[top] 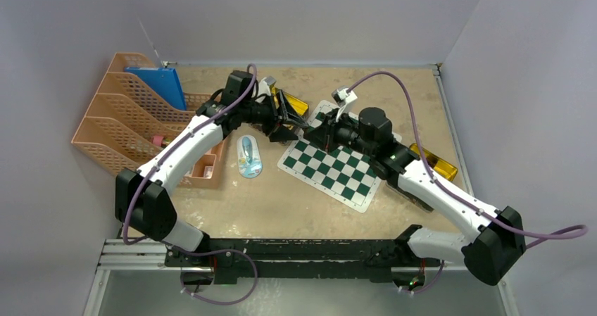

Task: Set up the chess pieces on the board
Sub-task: Place the chess piece on the chessboard.

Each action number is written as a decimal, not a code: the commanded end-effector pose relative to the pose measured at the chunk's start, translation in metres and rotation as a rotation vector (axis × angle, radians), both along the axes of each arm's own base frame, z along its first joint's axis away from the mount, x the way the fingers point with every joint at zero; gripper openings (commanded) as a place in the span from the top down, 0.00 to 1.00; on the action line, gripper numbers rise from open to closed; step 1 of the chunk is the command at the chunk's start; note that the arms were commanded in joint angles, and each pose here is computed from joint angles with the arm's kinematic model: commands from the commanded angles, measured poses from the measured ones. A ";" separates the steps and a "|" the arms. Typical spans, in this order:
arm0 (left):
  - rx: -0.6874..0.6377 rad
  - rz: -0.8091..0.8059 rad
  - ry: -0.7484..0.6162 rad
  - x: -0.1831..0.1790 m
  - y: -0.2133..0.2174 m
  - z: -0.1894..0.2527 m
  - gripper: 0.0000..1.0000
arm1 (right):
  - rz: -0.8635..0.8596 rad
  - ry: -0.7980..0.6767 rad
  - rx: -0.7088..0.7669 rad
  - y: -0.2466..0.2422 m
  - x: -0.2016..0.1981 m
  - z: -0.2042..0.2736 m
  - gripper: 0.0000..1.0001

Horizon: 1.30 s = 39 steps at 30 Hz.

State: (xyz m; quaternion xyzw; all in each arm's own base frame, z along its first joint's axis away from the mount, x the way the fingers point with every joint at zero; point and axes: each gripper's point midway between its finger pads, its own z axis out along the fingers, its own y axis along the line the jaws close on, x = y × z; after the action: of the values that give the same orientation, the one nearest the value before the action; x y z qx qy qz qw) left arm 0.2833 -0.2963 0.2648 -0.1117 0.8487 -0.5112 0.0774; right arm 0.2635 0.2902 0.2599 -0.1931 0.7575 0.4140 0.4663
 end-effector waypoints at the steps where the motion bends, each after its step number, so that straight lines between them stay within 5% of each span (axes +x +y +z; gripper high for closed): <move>1: -0.051 -0.021 -0.008 0.000 -0.003 0.008 0.47 | 0.032 -0.067 0.066 0.012 0.001 0.039 0.93; 25: 0.014 0.036 0.047 -0.003 0.006 -0.008 0.88 | -0.024 -0.056 0.064 0.010 0.005 0.036 0.90; 30: -0.078 0.098 0.158 -0.008 0.008 -0.001 1.00 | -0.103 -0.074 0.160 0.001 0.009 0.054 0.77; 34: -0.150 0.175 0.234 -0.011 0.015 0.009 1.00 | -0.101 -0.156 0.206 -0.005 0.003 0.072 0.64; 39: -0.194 0.267 0.368 -0.017 0.026 0.012 1.00 | -0.046 -0.350 0.183 -0.010 -0.008 0.084 0.61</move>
State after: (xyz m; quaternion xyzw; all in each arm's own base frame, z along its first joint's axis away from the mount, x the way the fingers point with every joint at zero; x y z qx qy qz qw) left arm 0.2665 -0.2768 0.2433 -0.2613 0.8171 -0.5139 -0.0048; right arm 0.2610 0.2834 0.3061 -0.1546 0.7062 0.4330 0.5385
